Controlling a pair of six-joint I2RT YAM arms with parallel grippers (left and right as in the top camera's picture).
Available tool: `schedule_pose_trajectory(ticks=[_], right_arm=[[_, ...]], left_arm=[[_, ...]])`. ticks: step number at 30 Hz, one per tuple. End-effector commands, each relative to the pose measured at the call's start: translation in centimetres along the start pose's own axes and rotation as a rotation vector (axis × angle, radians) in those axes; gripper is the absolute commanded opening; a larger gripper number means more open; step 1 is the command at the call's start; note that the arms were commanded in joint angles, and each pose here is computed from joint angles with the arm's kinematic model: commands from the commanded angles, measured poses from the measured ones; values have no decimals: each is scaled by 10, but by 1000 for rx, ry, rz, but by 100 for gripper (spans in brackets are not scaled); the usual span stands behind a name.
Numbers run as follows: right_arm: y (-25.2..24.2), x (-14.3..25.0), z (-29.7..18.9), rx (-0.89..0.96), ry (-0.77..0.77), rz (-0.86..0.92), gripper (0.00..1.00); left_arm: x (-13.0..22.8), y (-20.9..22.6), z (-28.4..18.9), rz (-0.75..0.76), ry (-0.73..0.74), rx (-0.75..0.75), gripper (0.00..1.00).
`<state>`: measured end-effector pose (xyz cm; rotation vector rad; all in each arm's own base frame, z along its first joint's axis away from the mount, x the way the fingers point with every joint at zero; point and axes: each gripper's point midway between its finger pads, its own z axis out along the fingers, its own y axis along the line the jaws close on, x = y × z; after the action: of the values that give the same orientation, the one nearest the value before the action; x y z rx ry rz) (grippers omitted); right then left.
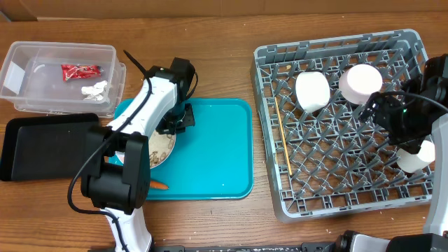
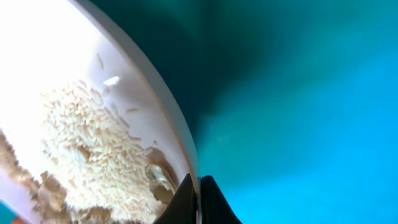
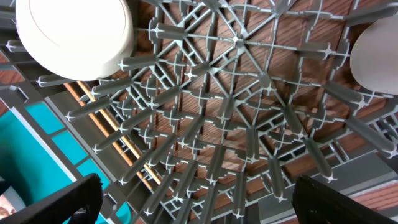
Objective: Sort waste into correct bins and load items into the dishwasher
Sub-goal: 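Grasp the rim of the white plate with the left gripper, then tilt the plate over the black tray to dump rice and shells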
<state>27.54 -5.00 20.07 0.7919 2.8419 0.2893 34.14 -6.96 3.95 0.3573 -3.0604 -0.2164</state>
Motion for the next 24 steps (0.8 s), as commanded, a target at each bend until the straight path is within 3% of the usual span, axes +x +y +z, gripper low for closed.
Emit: schedule_pose_trajectory(ticks=[1,24], right_arm=[[1,0,-2,-7,-9,-5,100],[0,2,-2,-6,-2,-7,100]], left_arm=[[-4,2,-5,-30,-9,-41,4],[4,28,-50,-4,53,-107,4]])
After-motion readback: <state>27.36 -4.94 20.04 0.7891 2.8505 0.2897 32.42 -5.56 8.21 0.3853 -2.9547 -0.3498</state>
